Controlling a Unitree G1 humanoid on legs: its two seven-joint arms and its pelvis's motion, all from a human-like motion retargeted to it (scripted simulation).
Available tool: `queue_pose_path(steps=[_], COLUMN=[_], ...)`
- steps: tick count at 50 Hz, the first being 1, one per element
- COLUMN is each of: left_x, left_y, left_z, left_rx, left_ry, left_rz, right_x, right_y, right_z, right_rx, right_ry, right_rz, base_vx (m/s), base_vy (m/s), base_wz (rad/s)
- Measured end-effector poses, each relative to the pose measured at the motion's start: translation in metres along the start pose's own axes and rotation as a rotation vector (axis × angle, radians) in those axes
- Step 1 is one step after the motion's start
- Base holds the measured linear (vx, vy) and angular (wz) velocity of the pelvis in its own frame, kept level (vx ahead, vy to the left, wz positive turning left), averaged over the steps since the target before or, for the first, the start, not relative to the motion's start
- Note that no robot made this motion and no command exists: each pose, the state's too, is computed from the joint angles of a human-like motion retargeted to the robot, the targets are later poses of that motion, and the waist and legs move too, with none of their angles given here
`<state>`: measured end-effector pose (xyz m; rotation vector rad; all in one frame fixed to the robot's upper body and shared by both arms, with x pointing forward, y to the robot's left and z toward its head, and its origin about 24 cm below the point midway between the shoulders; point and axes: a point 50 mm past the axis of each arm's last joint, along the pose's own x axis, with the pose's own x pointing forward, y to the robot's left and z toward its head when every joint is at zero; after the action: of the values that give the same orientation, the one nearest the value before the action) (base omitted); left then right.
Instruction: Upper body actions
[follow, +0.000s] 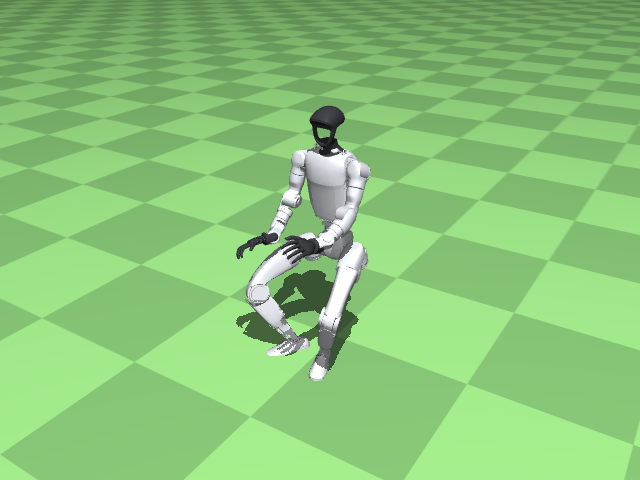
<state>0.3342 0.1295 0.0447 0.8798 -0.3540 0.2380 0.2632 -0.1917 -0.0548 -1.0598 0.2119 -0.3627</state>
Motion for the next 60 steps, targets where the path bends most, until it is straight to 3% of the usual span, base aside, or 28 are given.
queue_pose_path(steps=[16,28,47,60], left_x=[0.088,0.112,0.096,0.101], left_y=[0.101,0.161,0.166,0.175], left_z=[0.093,0.132,0.208,0.171], left_rx=[-0.263,-0.301,-0.333,-0.332], left_ry=[-0.337,-0.496,-0.861,-0.714], left_rz=[0.520,0.708,0.747,0.814], right_x=[-0.004,-0.004,-0.004,-0.005], right_y=[0.001,-0.003,-0.005,-0.004], right_z=[0.001,0.000,-0.003,-0.007], right_rx=[0.019,0.039,0.009,0.026], right_ry=[-0.013,-0.006,-0.001,0.016], right_rz=[0.003,-0.015,-0.029,-0.028], base_vx=[0.00,0.00,0.00,0.00], base_vy=[0.00,0.00,0.00,0.00], base_wz=[0.00,0.00,0.00,0.00])
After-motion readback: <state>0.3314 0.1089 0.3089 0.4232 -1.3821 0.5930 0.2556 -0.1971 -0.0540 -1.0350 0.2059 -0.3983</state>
